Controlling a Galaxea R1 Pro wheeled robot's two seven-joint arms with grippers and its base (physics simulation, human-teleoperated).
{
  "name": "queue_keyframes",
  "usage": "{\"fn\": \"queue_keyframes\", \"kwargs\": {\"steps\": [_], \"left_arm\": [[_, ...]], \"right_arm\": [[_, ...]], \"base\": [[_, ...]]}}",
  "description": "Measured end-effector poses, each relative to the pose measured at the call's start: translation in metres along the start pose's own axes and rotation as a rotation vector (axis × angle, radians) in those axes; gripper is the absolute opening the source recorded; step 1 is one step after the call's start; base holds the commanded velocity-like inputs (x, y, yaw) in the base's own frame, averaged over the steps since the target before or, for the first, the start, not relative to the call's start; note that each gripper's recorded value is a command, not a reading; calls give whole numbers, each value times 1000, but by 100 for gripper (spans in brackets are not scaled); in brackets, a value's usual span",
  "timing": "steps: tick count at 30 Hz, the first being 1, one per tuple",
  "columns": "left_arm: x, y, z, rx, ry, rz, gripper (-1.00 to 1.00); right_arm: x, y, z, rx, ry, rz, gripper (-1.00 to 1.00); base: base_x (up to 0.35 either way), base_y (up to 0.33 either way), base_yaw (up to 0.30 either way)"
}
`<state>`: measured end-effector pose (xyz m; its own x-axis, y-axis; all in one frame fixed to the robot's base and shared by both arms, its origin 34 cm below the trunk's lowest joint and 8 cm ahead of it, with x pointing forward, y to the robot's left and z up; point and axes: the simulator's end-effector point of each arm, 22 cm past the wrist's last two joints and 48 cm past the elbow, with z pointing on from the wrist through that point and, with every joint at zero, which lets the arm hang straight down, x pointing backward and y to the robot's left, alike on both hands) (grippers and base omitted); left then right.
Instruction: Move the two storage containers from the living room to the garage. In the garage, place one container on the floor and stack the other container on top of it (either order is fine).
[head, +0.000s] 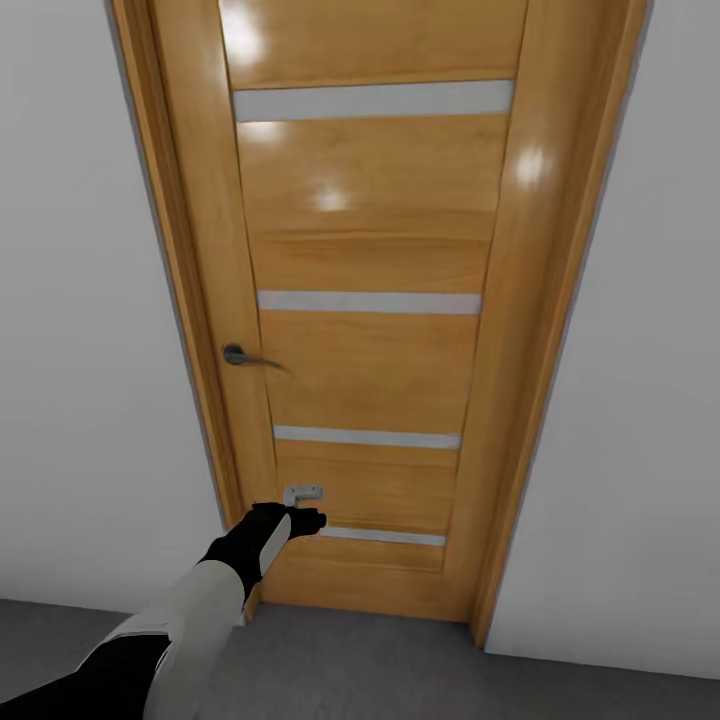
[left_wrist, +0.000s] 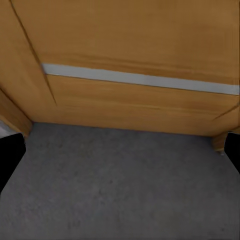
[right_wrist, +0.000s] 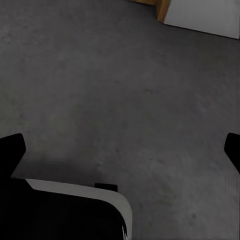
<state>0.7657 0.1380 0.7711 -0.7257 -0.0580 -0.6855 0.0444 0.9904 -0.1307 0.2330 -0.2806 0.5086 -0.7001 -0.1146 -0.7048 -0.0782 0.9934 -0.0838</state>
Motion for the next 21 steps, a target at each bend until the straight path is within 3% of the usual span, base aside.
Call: {"fn": "queue_keyframes", "kwargs": {"steps": [15,21], "left_arm": [[0,0,0,0,0,-1,100],[0,0,0,0,0,-1,100]], "right_arm": [[0,0,0,-1,1,0,100],[0,0,0,-1,1,0,100]], "base": [[316,123,0],[90,37,-1]]}}
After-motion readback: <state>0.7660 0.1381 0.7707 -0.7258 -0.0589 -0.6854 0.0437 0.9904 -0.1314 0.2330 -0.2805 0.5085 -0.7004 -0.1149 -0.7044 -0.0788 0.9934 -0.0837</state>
